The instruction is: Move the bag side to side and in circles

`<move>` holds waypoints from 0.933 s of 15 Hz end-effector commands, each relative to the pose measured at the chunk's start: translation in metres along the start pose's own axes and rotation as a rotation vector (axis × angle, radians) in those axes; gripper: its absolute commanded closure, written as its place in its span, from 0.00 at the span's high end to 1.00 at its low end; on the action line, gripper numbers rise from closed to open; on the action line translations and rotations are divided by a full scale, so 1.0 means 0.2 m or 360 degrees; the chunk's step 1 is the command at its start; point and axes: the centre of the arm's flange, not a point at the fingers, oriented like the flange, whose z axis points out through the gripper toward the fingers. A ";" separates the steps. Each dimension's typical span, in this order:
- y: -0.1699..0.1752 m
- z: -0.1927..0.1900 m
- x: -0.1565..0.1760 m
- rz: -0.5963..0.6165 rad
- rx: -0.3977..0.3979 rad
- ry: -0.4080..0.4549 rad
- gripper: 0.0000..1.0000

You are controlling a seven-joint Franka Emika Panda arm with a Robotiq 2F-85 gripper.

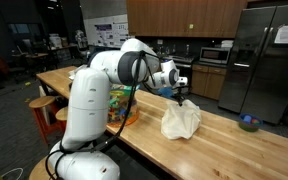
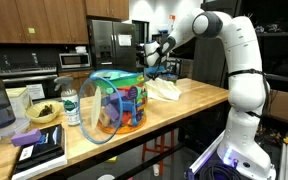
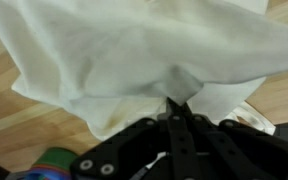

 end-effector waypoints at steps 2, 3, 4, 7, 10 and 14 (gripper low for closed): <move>-0.18 -0.09 -0.08 -0.0253 0.0318 -0.0090 0.00; -0.22 -0.10 -0.10 -0.0315 0.0380 -0.0124 0.00; -0.24 -0.11 -0.12 -0.0371 0.0430 -0.0166 0.00; -0.27 -0.12 -0.19 -0.0544 0.0599 -0.0297 0.00; -0.26 -0.11 -0.24 -0.0684 0.0665 -0.0461 0.00; -0.11 -0.04 -0.32 -0.0843 0.0416 -0.0721 0.00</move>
